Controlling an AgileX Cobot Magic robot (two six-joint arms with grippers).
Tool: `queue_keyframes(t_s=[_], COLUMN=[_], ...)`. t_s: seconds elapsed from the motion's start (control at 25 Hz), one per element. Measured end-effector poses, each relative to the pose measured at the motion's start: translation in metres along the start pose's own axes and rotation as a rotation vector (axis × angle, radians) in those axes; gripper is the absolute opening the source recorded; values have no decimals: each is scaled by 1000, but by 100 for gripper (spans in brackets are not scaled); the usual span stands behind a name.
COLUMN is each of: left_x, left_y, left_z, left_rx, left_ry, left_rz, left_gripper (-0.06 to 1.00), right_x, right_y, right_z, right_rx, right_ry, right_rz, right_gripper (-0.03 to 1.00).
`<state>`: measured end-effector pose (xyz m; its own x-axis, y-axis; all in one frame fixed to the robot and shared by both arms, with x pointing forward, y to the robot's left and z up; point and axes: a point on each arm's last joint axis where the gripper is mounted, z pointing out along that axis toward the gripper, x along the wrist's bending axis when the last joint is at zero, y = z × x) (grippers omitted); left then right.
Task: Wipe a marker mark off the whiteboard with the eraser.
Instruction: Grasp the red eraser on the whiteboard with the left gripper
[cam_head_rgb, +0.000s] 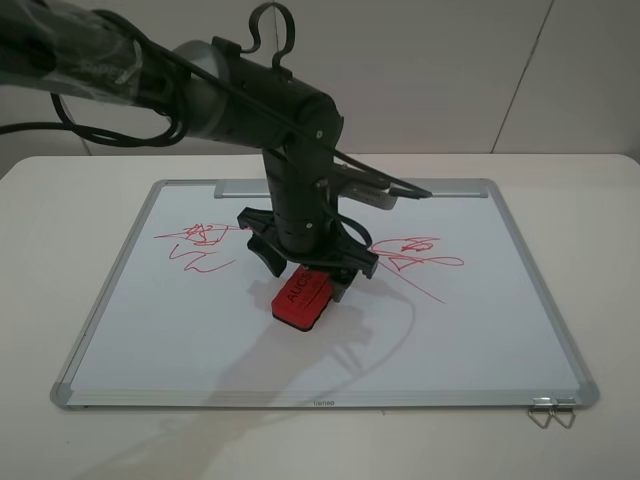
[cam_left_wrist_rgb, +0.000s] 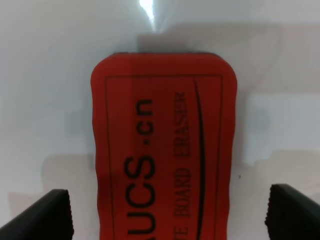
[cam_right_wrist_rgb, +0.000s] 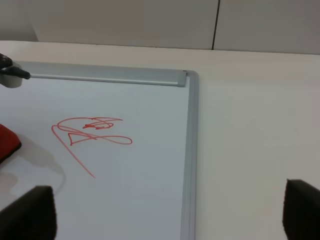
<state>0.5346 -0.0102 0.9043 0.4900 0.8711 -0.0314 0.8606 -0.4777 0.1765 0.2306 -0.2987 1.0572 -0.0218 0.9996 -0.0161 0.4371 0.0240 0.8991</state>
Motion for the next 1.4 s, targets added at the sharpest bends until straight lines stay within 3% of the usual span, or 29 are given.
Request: queue_keyframes(t_s=[0.6, 1.4], left_x=[-1, 1], left_y=[5, -2], left_z=[12, 22], left_rx=[-54, -54], left_ry=[-9, -8], left_rz=[5, 12], left_gripper=[77, 77], right_x=[0, 0], right_y=[0, 0], right_z=[0, 0], right_rx=[0, 0], right_ry=[0, 0], right_rz=[0, 0], right_gripper=[83, 83])
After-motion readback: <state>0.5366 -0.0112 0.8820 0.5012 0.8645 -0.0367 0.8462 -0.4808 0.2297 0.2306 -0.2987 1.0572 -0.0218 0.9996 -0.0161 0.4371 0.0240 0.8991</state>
